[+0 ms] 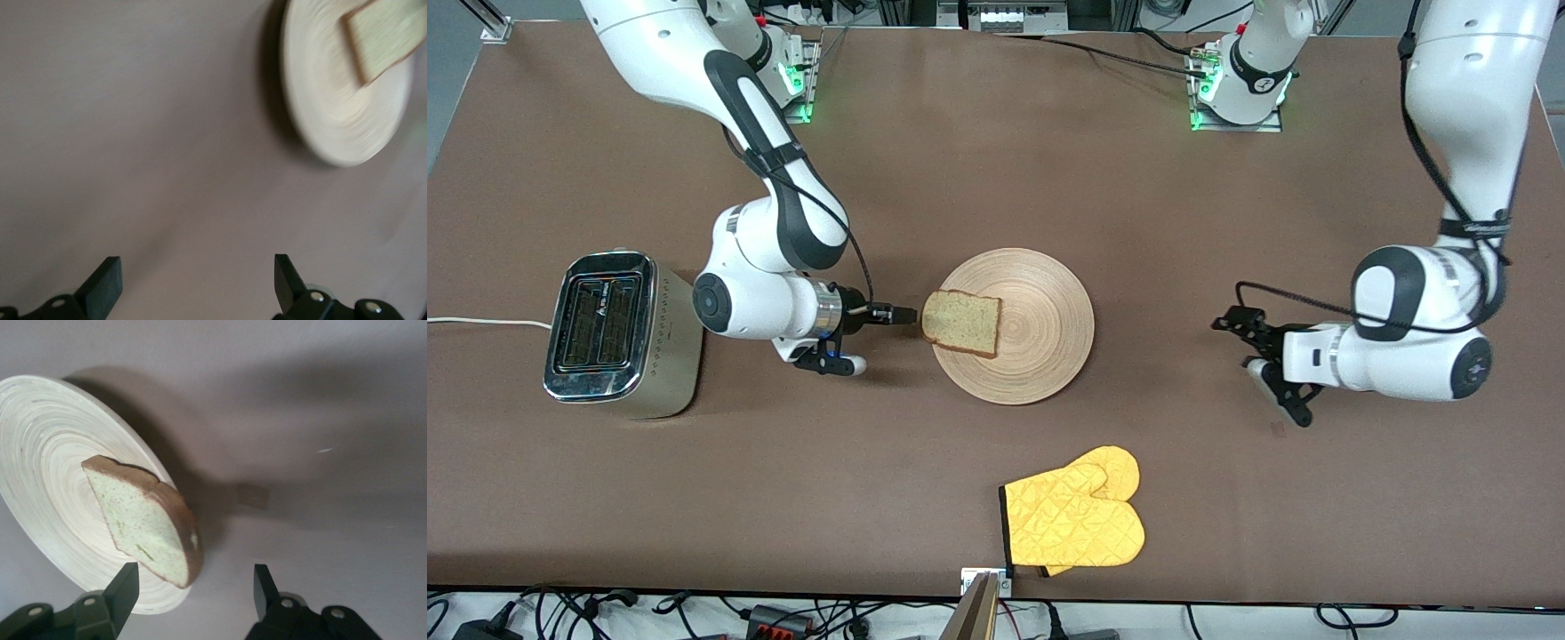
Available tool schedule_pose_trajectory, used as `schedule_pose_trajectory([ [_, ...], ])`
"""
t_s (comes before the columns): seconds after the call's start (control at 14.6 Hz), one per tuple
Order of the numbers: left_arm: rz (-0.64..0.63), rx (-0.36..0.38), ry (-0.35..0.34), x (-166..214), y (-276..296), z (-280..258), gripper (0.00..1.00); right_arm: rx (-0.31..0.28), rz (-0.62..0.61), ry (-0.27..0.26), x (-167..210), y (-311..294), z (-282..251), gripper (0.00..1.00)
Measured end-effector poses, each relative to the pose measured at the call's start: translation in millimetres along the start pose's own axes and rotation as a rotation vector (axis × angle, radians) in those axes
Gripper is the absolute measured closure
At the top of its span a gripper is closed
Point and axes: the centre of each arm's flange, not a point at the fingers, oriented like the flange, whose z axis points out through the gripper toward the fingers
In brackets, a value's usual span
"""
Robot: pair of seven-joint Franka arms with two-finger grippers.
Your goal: Move plate and put bread in toaster
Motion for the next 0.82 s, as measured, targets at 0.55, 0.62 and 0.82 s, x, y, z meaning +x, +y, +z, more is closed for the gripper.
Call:
schedule_pose_trajectory([
  [0.55,0.02,0.381,-0.251,-31.7,47.7,-182.1,0.0,0.036,0.055,0.012,6.8,4.0,41.8,0.24],
  [0.62,0.018,0.401,-0.239,-34.2,57.3,-198.6,0.0,0.048,0.065,0.009,6.5,3.3,45.2,0.24],
  [0.82,0.004,0.442,-0.207,-47.4,84.9,-231.9,0.0,0.06,0.072,0.006,5.2,0.7,47.8,0.25],
])
